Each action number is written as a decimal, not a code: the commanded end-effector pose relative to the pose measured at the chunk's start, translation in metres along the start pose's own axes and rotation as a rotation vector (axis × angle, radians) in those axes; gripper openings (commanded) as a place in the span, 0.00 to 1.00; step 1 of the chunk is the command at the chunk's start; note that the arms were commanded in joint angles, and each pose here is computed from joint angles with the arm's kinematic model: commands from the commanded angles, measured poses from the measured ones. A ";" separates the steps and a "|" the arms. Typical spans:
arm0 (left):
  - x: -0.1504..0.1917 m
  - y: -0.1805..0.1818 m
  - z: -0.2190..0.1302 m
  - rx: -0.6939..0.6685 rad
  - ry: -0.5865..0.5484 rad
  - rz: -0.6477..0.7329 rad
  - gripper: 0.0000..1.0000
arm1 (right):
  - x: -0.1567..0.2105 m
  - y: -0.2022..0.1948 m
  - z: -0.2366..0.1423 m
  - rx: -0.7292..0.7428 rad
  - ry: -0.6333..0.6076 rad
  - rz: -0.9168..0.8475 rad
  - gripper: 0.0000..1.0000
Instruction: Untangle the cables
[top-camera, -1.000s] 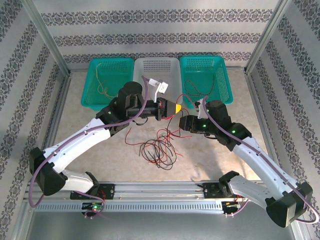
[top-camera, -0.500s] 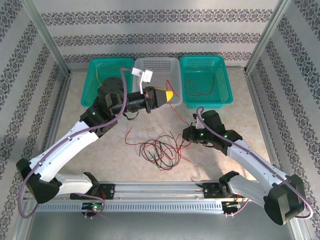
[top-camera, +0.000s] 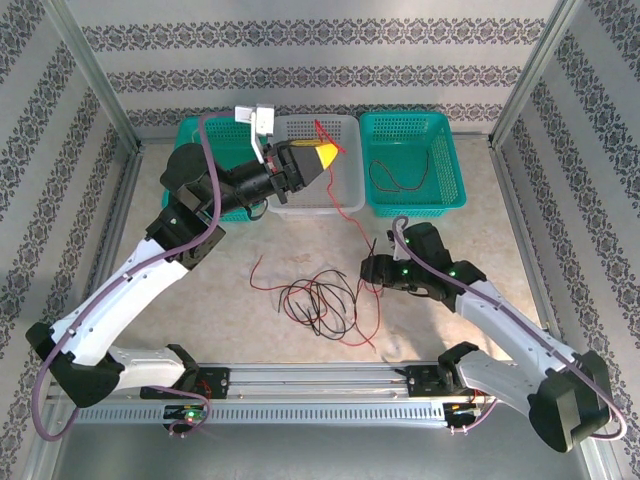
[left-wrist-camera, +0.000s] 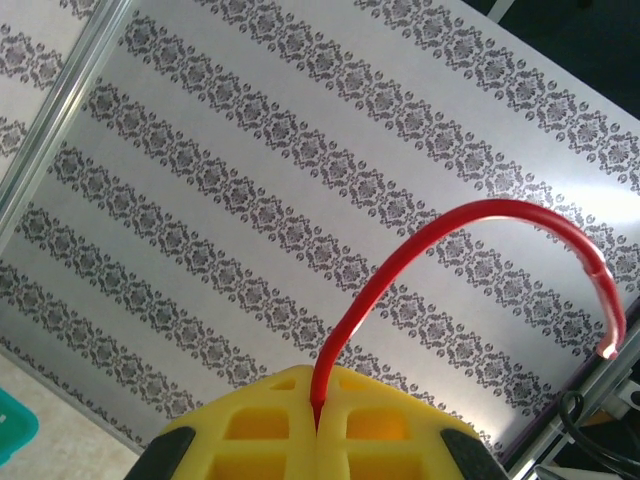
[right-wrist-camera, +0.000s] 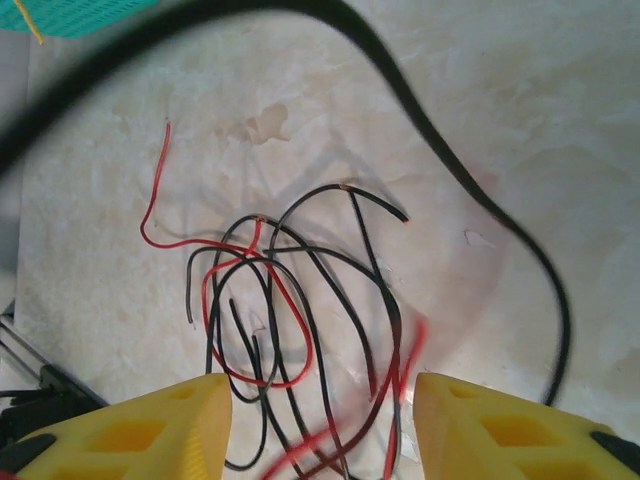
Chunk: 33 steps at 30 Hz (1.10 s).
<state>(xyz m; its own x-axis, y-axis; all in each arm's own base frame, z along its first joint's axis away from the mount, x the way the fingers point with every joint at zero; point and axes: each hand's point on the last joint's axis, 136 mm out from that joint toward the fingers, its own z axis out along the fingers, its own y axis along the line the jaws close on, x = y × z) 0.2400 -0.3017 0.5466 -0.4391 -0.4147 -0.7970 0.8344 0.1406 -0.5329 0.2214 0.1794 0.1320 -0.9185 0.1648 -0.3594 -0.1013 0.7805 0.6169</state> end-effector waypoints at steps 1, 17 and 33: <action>-0.031 -0.024 -0.006 0.043 -0.061 0.113 0.00 | 0.014 -0.023 -0.005 0.086 0.033 0.007 0.53; -0.057 -0.029 -0.010 0.039 -0.069 0.190 0.00 | -0.018 0.001 -0.046 0.088 -0.062 -0.069 0.52; -0.097 0.117 0.025 -0.431 -0.118 0.154 0.00 | -0.047 0.036 -0.087 0.055 -0.190 -0.100 0.52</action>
<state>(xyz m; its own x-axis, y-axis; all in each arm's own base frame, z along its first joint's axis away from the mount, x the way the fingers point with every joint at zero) 0.3614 -0.2697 0.5837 -0.2393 -0.4351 -0.8680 0.7114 0.5299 -0.4617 0.2306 0.1542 0.2218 -0.8347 0.1868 -0.5181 -0.1641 0.8137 0.5577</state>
